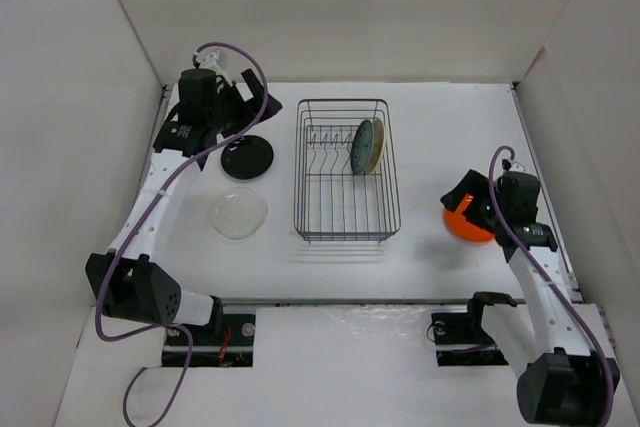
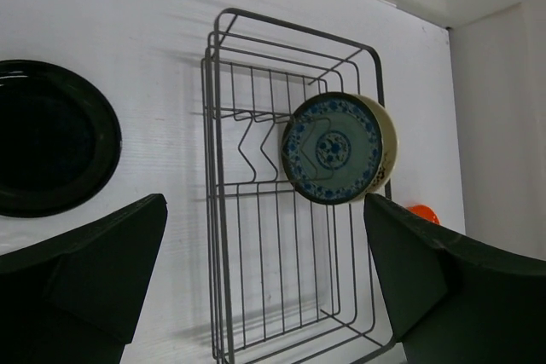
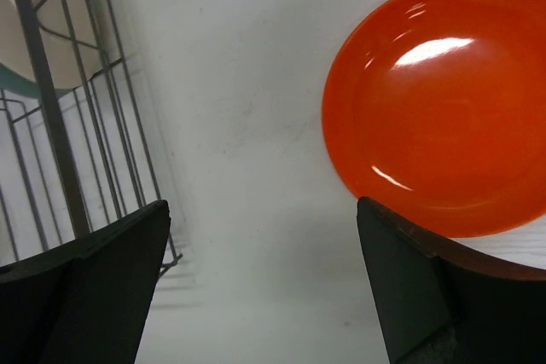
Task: Load the plates into the dish rack
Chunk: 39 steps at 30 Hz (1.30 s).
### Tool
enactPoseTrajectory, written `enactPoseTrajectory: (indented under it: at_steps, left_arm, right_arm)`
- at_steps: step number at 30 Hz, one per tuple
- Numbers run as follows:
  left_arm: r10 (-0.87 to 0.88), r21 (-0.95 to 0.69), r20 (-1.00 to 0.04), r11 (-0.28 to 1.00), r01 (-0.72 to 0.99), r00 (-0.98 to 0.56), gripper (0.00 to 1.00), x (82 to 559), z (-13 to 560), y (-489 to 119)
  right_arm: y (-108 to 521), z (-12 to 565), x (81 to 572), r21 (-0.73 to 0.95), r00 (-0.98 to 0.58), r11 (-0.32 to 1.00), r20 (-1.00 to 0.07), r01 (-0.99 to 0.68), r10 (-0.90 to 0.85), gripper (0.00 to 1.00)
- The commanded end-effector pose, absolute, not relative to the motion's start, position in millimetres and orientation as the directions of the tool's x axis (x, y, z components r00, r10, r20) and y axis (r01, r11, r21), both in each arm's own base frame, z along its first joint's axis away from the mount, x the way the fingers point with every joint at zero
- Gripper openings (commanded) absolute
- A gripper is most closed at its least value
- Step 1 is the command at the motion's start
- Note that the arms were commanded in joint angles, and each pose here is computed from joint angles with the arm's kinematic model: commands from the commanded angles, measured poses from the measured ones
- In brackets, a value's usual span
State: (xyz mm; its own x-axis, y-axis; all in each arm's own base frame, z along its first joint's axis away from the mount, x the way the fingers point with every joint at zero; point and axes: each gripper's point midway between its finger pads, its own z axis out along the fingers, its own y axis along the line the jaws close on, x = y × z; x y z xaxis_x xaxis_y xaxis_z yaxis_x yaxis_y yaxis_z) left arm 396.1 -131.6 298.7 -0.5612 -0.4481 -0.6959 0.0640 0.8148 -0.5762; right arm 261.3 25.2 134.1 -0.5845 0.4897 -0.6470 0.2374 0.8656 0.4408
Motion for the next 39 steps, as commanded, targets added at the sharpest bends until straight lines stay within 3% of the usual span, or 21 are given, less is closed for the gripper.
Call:
enactPoseTrajectory:
  at_steps: [1, 7, 13, 15, 17, 27, 29, 33, 39]
  left_arm:
    - [-0.42, -0.581, -0.745, 0.791, 0.194, -0.519, 1.0, 386.0, 328.7, -144.0]
    - [-0.409, -0.555, -0.762, 0.813, 0.179, -0.502, 1.0, 383.8, 328.9, -146.5]
    - [-0.416, -0.546, -0.767, 0.823, 0.156, -0.489, 1.0, 385.6, 330.2, -141.7]
    - [-0.408, -0.536, -0.77, 0.831, 0.149, -0.491, 1.0, 385.4, 327.8, -139.7]
    - [-0.41, -0.533, -0.771, 0.834, 0.142, -0.487, 1.0, 386.2, 327.6, -138.3]
    - [-0.406, -0.519, -0.78, 0.845, 0.129, -0.475, 1.0, 385.1, 328.6, -133.7]
    - [-0.406, -0.519, -0.78, 0.845, 0.129, -0.475, 1.0, 385.1, 328.6, -133.7]
    - [-0.406, -0.519, -0.78, 0.845, 0.129, -0.475, 1.0, 385.1, 328.6, -133.7]
    - [-0.428, -0.47, -0.789, 0.883, -0.016, -0.44, 1.0, 392.4, 317.5, -108.0]
  right_arm:
    - [49.5, 155.0, 274.3, 0.602, -0.524, 0.787, -0.631, 0.136, 0.573, 0.94]
    - [29.4, 130.9, 260.7, 0.301, -0.601, 0.895, -0.665, 0.328, 0.444, 0.94]
    - [58.8, 107.9, 268.9, 0.08, -0.735, 0.937, -0.599, 0.339, 0.317, 0.94]
    - [64.3, 113.6, 274.5, -0.083, -0.763, 0.937, -0.607, 0.338, 0.222, 0.94]
    - [67.9, 120.8, 281.9, -0.125, -0.762, 0.935, -0.62, 0.332, 0.187, 0.94]
    - [42.4, 134.6, 300.0, -0.144, -0.733, 0.914, -0.651, 0.378, 0.2, 0.91]
    - [44.0, 133.2, 302.9, -0.082, -0.719, 0.925, -0.655, 0.372, 0.231, 0.91]
    - [47.4, 168.1, 306.7, 0.095, -0.614, 0.938, -0.733, 0.335, 0.293, 0.91]
    - [31.5, 219.3, 311.2, 0.09, -0.55, 0.942, -0.792, 0.323, 0.264, 0.91]
